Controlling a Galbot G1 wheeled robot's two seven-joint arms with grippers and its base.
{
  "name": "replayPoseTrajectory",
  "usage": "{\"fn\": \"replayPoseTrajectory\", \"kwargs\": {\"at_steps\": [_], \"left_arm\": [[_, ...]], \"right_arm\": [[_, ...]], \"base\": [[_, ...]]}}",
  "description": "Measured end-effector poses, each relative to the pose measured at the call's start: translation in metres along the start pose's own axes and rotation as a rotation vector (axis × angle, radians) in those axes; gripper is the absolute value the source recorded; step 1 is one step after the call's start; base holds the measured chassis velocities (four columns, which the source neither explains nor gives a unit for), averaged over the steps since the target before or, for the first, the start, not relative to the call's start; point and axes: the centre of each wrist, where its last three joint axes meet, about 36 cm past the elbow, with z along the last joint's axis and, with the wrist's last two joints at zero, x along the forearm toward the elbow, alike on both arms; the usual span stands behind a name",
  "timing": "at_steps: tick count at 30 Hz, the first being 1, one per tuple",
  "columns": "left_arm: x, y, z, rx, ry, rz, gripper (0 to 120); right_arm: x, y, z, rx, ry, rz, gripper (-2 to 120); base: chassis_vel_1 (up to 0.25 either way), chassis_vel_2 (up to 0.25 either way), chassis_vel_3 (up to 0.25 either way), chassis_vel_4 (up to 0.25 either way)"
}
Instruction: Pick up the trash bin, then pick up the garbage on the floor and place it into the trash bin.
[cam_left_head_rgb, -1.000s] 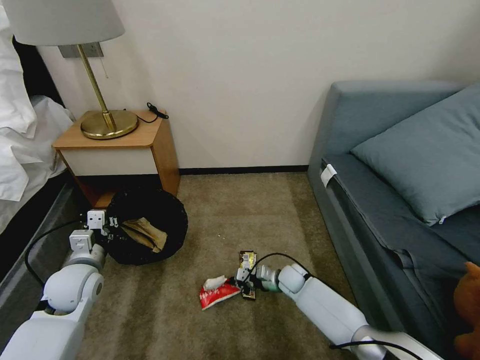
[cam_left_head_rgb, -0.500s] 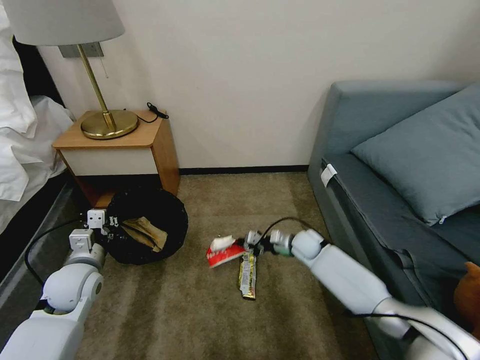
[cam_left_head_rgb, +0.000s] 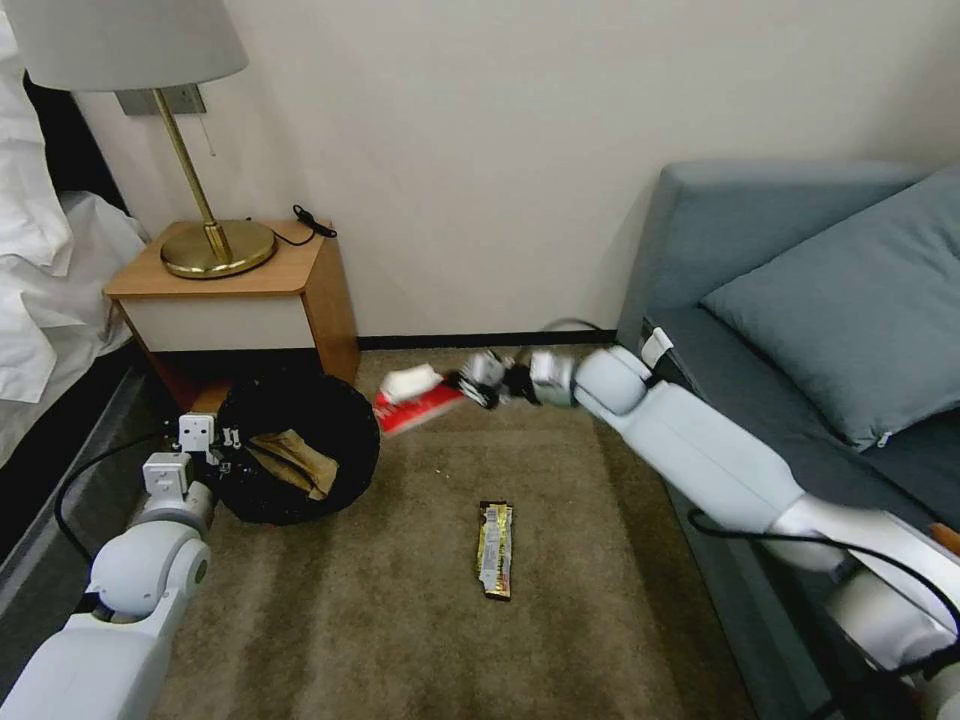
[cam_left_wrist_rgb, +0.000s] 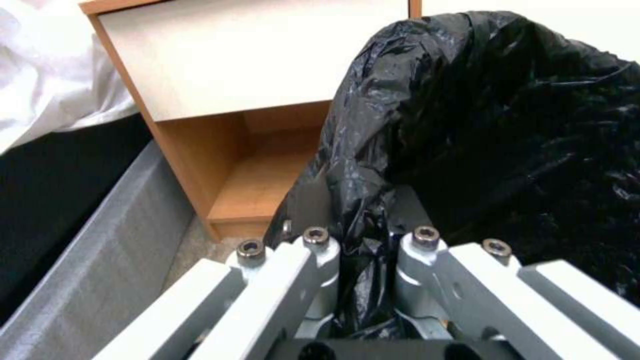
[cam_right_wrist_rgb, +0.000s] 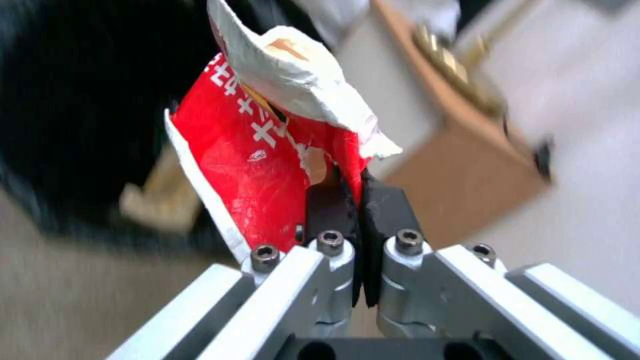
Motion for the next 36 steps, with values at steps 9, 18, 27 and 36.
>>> {"fn": "replayPoseTrajectory", "kwargs": {"at_steps": [9,18,27,36], "left_arm": [[0.000,-0.001,0.004,0.006,0.010,-0.002,5],[-0.002,-0.001,0.003,0.008,0.009,-0.004,5],[-0.004,-0.002,0.006,0.013,0.016,-0.004,5],[-0.004,-0.002,0.006,0.013,0.015,-0.003,5]], "right_arm": [[-0.060,0.018,-0.027,-0.015,-0.068,-0.040,0],[-0.087,0.037,-0.002,-0.034,-0.041,0.014,0],[-0.097,0.051,0.019,-0.048,-0.004,0.067,26],[-0.096,0.056,0.017,-0.047,-0.014,0.080,58]], "base": [[0.000,0.000,0.000,0.000],[0.000,0.000,0.000,0.000],[0.000,0.000,0.000,0.000],[0.000,0.000,0.000,0.000]]}}
